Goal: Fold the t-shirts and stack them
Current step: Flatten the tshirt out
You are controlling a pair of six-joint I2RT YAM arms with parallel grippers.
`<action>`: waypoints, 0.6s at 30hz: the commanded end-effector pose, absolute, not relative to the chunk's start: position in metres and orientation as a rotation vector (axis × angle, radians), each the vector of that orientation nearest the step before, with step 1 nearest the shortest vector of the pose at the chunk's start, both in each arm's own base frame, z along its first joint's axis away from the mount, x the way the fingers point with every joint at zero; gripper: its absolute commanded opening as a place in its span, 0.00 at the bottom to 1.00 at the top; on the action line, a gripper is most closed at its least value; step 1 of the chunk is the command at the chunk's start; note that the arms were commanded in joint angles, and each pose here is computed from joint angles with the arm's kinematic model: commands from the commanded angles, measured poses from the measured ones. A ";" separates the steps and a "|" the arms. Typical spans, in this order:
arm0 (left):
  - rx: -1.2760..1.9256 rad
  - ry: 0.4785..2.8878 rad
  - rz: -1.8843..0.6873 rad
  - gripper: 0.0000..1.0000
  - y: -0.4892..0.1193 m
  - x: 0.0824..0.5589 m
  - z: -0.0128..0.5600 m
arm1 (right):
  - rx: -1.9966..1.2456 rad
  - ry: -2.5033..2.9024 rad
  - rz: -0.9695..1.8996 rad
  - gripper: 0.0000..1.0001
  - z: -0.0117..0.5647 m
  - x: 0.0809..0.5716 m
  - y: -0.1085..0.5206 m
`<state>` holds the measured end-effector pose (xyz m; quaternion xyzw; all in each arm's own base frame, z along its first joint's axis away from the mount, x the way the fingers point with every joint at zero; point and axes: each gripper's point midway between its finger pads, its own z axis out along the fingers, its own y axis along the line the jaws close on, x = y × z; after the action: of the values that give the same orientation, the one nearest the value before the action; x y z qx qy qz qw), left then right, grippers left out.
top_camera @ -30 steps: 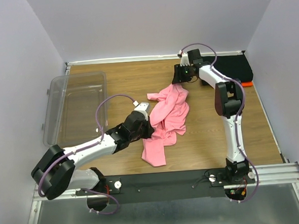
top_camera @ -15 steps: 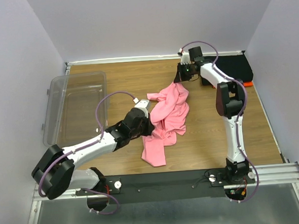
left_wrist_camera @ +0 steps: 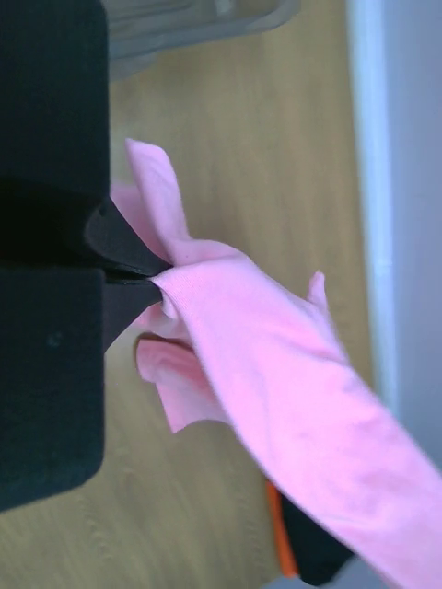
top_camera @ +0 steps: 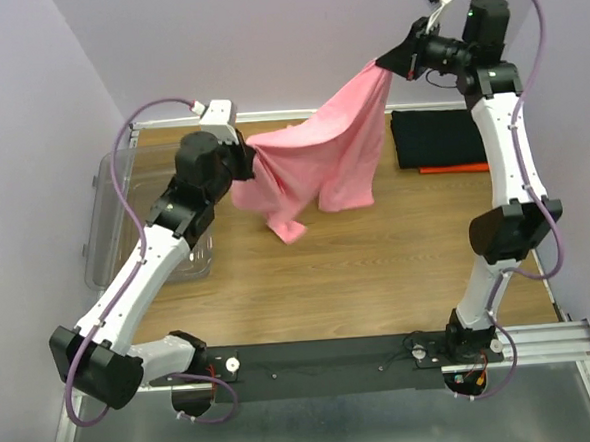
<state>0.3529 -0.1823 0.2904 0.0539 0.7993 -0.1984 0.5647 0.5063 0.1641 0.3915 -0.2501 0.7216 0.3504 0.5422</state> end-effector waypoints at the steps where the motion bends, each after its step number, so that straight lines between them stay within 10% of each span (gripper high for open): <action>1: 0.206 1.727 -0.401 0.00 -0.175 0.366 0.363 | -0.703 1.579 0.906 0.01 0.447 0.468 0.172; 9: 0.263 1.423 -0.417 0.00 -0.173 0.359 0.475 | -0.786 1.314 0.699 0.00 0.551 0.411 0.150; 18: 0.481 1.863 -0.840 0.00 -0.214 0.267 0.254 | -1.171 1.379 0.560 0.00 0.385 0.290 0.141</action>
<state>0.3281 -0.1905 0.3601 0.1662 0.7086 -0.2426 0.6415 0.3442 0.1445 0.4681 -0.4006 0.6065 0.2886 0.6232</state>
